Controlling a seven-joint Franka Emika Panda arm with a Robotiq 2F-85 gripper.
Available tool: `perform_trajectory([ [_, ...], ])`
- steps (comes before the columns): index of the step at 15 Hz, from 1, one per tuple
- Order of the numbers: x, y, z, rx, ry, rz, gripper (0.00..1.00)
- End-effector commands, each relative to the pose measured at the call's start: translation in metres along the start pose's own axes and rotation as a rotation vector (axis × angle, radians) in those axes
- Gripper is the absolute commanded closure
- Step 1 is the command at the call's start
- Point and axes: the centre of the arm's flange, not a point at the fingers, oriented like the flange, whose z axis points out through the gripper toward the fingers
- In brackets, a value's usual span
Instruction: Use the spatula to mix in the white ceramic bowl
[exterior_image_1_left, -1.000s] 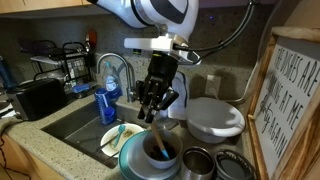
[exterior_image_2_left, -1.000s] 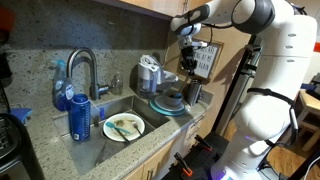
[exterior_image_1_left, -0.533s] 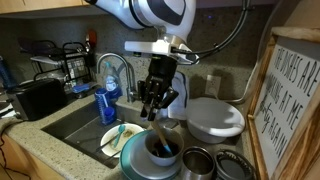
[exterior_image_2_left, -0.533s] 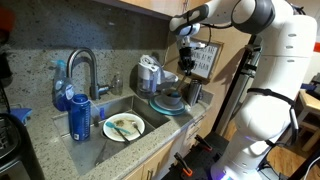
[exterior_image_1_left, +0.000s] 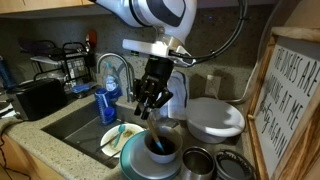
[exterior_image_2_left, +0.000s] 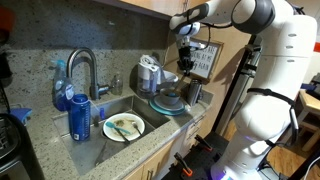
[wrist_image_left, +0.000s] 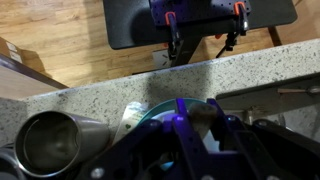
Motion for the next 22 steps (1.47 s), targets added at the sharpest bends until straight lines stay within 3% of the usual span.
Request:
perform_trajectory([
  [1, -0.006, 0.000, 0.001, 0.039, -0.067, -0.060, 0.92],
  [8, -0.011, 0.016, 0.004, -0.067, -0.133, 0.005, 0.92],
  [15, 0.001, 0.013, -0.002, -0.179, 0.095, 0.016, 0.92],
  [18, 0.007, 0.007, -0.004, -0.154, 0.133, -0.016, 0.92],
  [22, 0.010, 0.003, -0.004, -0.076, 0.100, -0.060, 0.92],
])
